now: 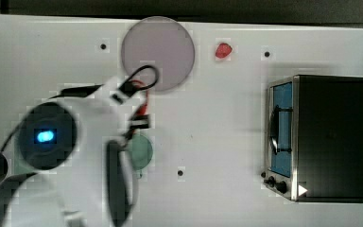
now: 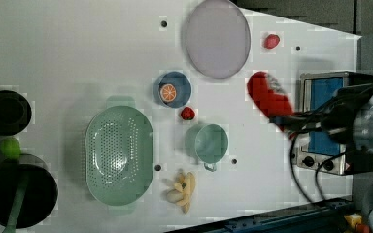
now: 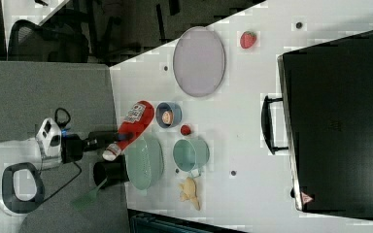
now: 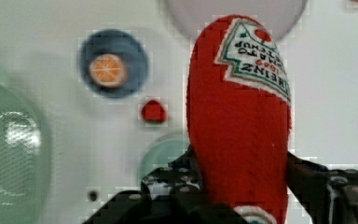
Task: Pick Ketchup from the table and place it in strainer.
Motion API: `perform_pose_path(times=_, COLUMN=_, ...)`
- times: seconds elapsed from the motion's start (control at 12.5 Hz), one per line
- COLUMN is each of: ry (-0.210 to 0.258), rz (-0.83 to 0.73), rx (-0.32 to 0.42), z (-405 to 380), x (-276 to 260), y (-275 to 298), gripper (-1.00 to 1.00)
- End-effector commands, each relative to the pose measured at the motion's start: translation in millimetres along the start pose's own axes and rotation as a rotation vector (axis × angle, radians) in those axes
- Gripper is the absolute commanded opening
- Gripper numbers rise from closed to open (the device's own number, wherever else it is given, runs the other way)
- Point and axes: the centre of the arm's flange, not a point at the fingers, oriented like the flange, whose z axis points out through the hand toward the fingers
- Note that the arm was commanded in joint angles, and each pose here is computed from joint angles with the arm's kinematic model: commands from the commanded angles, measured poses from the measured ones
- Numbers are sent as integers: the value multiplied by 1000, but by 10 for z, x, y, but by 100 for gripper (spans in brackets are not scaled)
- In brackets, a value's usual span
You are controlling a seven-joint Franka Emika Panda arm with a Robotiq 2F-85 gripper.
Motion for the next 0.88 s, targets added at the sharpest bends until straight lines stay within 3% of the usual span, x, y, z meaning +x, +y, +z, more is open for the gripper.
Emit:
perform_pose_path(times=0.08, ry=-95, rz=157, rx=22, z=359, x=-228, y=-819, gripper=23)
perform_pose_path(times=0.48, ry=-63, rz=274, rx=134, z=753, x=-371, y=-1818, gripper=23)
perform_pose_path(times=0.8, ry=-116, rz=312, rx=260, z=1308, x=-414, y=-2278, gripper=23)
perform_pose_path(times=0.88, ry=-126, rz=315, rx=290, z=1455, x=-400, y=-2332, gripper=31)
